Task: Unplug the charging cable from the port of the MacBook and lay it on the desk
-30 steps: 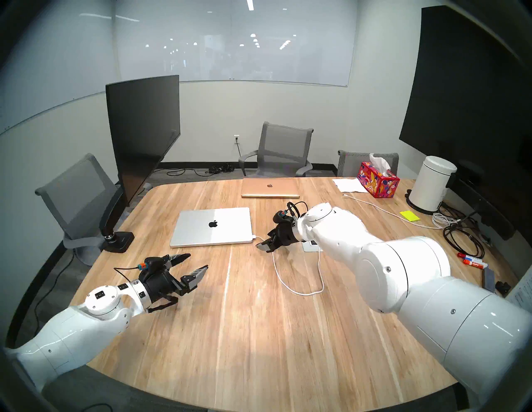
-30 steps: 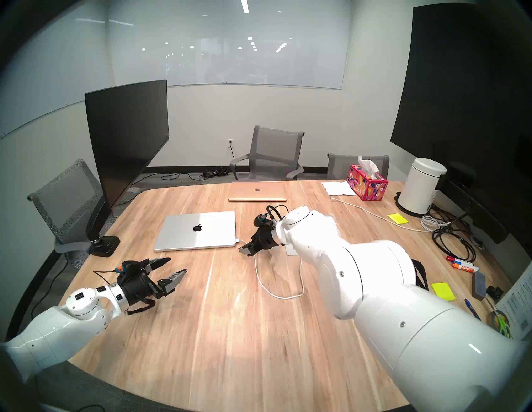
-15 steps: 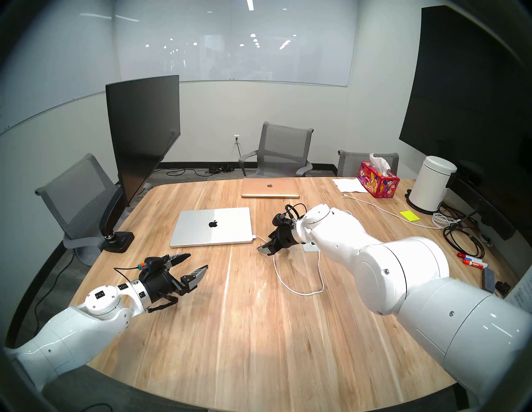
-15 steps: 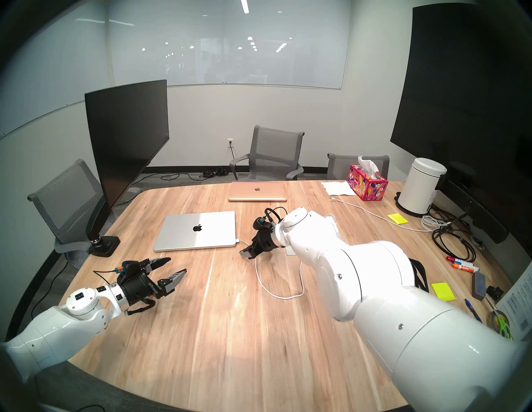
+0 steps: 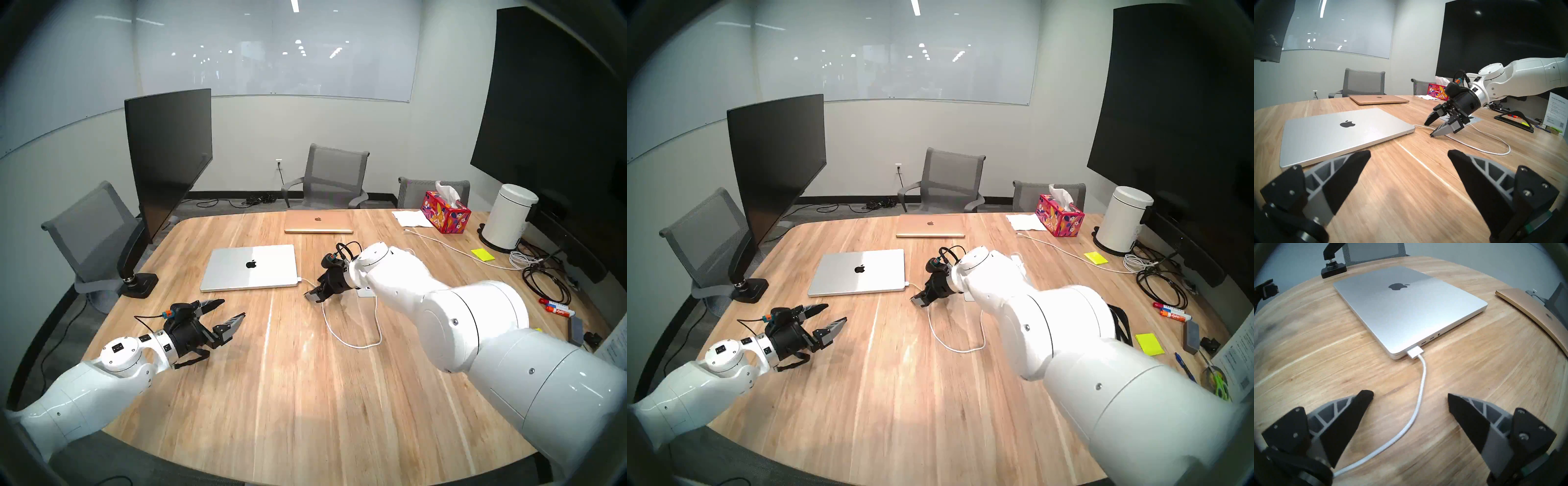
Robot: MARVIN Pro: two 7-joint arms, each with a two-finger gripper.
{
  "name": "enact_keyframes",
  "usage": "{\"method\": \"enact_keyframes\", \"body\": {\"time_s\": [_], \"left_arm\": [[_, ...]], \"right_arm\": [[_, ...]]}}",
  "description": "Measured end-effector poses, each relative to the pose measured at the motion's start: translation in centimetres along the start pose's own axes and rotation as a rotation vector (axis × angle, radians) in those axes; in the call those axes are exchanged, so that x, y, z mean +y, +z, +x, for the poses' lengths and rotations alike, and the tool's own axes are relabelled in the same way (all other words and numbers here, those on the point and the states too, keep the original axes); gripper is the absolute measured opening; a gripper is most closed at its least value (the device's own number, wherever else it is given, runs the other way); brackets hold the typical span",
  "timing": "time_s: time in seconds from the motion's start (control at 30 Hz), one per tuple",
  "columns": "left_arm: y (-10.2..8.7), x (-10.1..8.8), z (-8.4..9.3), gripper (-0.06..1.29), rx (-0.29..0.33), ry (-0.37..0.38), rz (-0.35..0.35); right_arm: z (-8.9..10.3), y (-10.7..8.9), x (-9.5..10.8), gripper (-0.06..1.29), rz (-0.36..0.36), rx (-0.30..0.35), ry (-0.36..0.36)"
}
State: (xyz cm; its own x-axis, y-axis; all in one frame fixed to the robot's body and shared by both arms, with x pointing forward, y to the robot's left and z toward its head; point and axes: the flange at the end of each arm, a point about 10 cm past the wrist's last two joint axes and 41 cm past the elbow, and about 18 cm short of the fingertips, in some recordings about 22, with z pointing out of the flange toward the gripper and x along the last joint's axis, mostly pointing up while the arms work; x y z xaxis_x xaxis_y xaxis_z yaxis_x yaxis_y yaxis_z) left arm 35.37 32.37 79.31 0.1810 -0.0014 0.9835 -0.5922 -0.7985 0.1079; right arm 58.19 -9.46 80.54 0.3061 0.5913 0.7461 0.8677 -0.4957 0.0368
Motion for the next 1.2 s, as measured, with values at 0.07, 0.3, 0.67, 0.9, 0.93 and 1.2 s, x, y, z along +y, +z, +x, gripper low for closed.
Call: {"method": "enact_keyframes", "body": {"time_s": [0.07,0.3,0.67,0.9,0.93,1.2], "left_arm": [[0.0,0.0,0.0,1.25,0.0,0.0,0.0],[0.0,0.0,0.0,1.25,0.0,0.0,0.0],[0.0,0.0,0.0,1.25,0.0,0.0,0.0],[0.0,-0.01,0.0,1.25,0.0,0.0,0.0],[-0.01,-0.01,0.0,1.25,0.0,0.0,0.0],[-0.01,-0.01,0.0,1.25,0.0,0.0,0.0]], "right_arm": [[-0.01,0.01,0.0,1.19,0.0,0.001,0.002],[-0.06,0.03,-0.01,1.19,-0.001,0.009,0.013],[-0.14,0.01,-0.06,0.85,0.006,0.018,0.027],[-0.16,-0.04,-0.1,0.39,0.014,0.021,0.031],[-0.17,-0.05,-0.1,0.37,0.015,0.022,0.032],[-0.26,-0.1,-0.11,0.33,0.021,0.021,0.033]]}}
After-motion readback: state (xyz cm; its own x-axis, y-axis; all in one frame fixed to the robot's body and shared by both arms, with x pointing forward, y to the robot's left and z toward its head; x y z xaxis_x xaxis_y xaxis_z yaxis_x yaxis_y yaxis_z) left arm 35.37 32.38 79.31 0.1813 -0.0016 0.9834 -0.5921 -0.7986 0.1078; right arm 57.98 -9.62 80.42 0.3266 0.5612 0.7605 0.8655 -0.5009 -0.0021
